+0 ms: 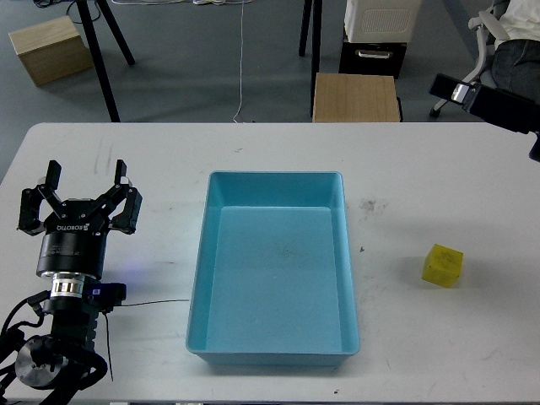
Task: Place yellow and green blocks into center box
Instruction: 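Raise the right gripper and move it above the yellow cube, then lower the right gripper onto the yellow cube and close it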
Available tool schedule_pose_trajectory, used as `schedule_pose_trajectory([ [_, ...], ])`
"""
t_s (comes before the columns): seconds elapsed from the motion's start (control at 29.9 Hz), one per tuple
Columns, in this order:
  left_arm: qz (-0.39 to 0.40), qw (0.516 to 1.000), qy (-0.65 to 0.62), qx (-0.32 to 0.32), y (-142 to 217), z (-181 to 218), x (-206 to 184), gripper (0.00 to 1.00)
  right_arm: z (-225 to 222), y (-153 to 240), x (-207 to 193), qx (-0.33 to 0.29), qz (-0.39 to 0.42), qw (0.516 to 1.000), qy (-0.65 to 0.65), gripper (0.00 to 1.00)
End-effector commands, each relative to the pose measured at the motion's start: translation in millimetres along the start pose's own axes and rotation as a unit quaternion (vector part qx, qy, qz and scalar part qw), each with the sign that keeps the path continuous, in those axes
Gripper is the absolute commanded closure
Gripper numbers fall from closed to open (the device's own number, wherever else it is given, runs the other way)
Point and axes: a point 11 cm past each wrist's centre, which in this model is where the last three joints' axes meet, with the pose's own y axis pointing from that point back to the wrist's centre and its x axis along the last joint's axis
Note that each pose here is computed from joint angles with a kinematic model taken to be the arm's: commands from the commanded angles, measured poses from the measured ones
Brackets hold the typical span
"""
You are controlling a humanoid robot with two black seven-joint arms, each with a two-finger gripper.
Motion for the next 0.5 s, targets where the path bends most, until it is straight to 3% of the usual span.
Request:
schedule_pose_trajectory([
  [0.0, 0.000, 1.000, 0.000, 0.000, -0.1, 0.2, -0.1, 0.00, 4.6, 3.0, -0.4, -0.051, -0.113, 0.981, 0.149, 0.03],
  [0.27, 0.000, 1.000, 0.000, -0.001, 0.0, 0.4, 0.3, 0.00, 7.6, -18.2, -21.7, -0.084, -0.276, 0.889, 0.355, 0.03],
  [0.47, 0.000, 1.000, -0.001, -0.001, -0.3, 0.8, 0.1, 0.00, 17.3, -22.0, -69.8, -0.061, -0.382, 0.848, 0.364, 0.03],
])
